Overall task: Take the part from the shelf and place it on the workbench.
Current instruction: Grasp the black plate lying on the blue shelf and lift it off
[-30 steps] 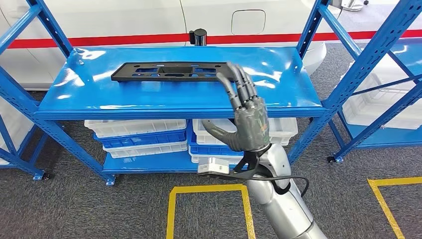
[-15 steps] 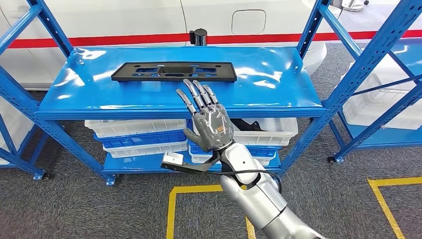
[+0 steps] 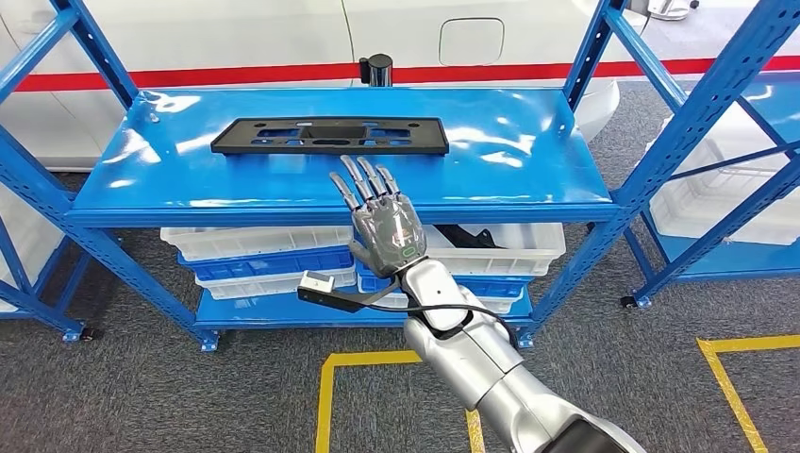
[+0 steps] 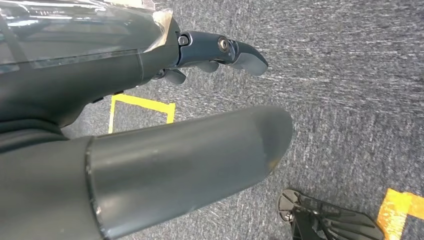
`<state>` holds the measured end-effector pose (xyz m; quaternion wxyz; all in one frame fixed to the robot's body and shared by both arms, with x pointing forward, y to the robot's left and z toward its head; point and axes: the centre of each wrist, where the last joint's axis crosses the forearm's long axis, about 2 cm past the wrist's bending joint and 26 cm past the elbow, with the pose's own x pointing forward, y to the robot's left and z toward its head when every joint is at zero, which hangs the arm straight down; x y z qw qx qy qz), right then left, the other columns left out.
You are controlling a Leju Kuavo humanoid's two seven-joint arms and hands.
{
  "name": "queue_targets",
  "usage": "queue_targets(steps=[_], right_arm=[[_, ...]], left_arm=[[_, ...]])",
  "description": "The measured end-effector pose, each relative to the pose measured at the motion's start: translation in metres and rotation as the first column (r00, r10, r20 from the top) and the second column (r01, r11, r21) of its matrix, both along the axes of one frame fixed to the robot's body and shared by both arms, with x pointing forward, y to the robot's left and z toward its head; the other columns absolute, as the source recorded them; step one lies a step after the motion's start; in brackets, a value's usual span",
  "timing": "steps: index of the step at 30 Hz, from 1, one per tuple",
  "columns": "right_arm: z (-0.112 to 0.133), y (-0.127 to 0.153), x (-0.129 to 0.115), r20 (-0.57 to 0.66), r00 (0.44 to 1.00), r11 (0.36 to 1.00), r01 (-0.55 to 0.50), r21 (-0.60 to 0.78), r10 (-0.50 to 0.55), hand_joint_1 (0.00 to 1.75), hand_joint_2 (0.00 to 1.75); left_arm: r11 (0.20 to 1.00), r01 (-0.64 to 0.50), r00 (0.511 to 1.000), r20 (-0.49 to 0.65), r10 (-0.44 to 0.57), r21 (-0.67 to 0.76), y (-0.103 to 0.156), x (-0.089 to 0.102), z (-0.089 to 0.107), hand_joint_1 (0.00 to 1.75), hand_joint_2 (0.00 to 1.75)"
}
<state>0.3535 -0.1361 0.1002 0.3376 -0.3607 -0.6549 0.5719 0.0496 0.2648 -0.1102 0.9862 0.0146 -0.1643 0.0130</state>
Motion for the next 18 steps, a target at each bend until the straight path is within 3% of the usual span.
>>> queue_targets(steps=[18], right_arm=[[-0.0096,0.0102,-0.0078,-0.043,0.998,0.998,-0.056,-0.014,0.056,0.0,1.75]], left_arm=[[0.999,-0.008,1.0,-0.03,0.009,0.047,0.01,0.0019,-0.0001,0.0,0.0]])
